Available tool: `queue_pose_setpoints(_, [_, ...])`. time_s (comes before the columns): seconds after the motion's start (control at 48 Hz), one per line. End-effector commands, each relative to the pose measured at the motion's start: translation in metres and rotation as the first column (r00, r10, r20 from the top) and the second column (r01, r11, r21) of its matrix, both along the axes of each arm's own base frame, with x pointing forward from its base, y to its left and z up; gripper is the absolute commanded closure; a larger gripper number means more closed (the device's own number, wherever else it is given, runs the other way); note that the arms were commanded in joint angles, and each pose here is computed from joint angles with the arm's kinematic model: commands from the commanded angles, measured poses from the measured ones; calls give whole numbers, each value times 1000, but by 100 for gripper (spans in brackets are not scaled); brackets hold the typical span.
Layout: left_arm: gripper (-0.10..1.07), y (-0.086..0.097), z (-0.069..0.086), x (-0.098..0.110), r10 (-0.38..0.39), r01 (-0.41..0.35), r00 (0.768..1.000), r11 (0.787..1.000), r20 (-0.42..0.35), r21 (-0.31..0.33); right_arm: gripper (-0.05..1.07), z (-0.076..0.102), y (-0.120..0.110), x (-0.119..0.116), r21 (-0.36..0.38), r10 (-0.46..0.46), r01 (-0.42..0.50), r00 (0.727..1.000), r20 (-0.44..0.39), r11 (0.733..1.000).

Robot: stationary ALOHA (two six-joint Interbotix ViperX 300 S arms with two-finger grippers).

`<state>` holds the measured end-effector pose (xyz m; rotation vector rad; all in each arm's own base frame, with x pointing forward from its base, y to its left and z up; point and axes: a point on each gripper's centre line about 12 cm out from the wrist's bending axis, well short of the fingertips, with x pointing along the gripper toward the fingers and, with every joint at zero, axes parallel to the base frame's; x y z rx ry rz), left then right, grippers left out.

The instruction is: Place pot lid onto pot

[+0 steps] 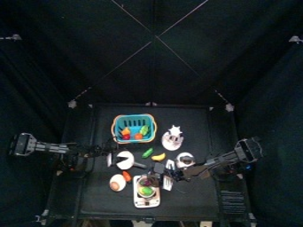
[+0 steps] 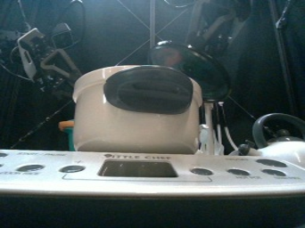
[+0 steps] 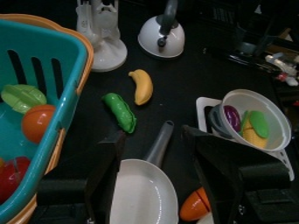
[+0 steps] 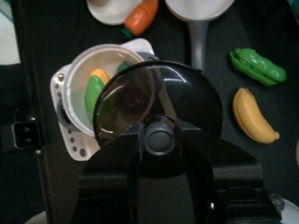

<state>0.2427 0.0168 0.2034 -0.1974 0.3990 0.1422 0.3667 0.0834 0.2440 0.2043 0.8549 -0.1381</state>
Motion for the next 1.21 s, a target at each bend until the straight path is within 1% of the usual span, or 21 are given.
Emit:
queue_pose_setpoints(0.0, [8, -1, 6, 4, 1, 0, 1000, 1000, 20, -5, 45, 18, 2, 2, 20, 11, -12, 998, 64, 1000])
queue_pose_setpoints(0.125, [8, -1, 6, 3, 2, -1, 1000, 1000, 18, -9, 45, 24, 4, 14, 44, 13, -18, 994, 108, 999])
queue_pose_setpoints(0.208, [8, -1, 5, 3, -1, 1, 1000, 1000, 13, -11, 45, 27, 7, 24, 50, 14, -20, 992, 122, 999])
queue_pose_setpoints(0.312, [8, -2, 3, 1, -5, 5, 1000, 1000, -1, -15, 45, 24, 12, 37, 59, 11, -18, 993, 116, 998])
queue_pose_setpoints(0.396, [8, -2, 5, 0, -7, 7, 1000, 1000, 3, -16, 45, 20, 16, 50, 60, 10, -16, 994, 109, 998])
queue_pose_setpoints(0.458, [8, -2, 5, -1, -9, 9, 1000, 1000, 3, -15, 45, 20, 18, 56, 58, 8, -14, 994, 105, 998])
queue_pose_setpoints(0.521, [8, -2, 5, -2, -9, 9, 1000, 1000, 3, -14, 45, 21, 19, 60, 63, -4, -1, 996, 89, 998])
queue_pose_setpoints(0.583, [8, -2, 4, -3, -8, 8, 1000, 1000, -2, -16, 45, 24, 22, 64, 87, -31, 26, 998, 56, 996])
queue_pose_setpoints(0.604, [8, -2, 4, -4, -8, 8, 1000, 1000, -4, -16, 45, 27, 23, 66, 99, -41, 36, 998, 49, 994])
queue_pose_setpoints(0.708, [8, -1, 3, -4, -8, 7, 1000, 1000, -8, -15, 45, 32, 25, 73, 112, -69, 67, 998, 7, 991])
queue_pose_setpoints(0.812, [8, -1, 2, -5, -7, 7, 1000, 1000, -11, -14, 45, 26, 28, 79, 111, -93, 99, 994, -61, 989])
queue_pose_setpoints(0.896, [8, -1, 0, -6, -8, 7, 1000, 1000, -17, -13, 45, 22, 31, 84, 118, -98, 109, 991, -90, 987])
queue_pose_setpoints(0.979, [8, -1, -2, -7, -8, 7, 1000, 1000, -23, -13, 45, 19, 36, 89, 117, -71, 84, 991, -116, 990])
queue_pose_setpoints(1.042, [8, -1, -3, -8, -8, 8, 1000, 1000, -24, -12, 45, 16, 41, 94, 132, -47, 66, 989, -137, 989])
queue_pose_setpoints(1.104, [8, -1, -3, -8, -10, 9, 1000, 1000, -27, -9, 45, 12, 45, 100, 154, -26, 54, 983, -182, 987])
queue_pose_setpoints(1.188, [8, -1, -4, -9, -15, 15, 999, 1000, -30, 0, 45, 7, 47, 103, 141, -7, 42, 970, -243, 989])
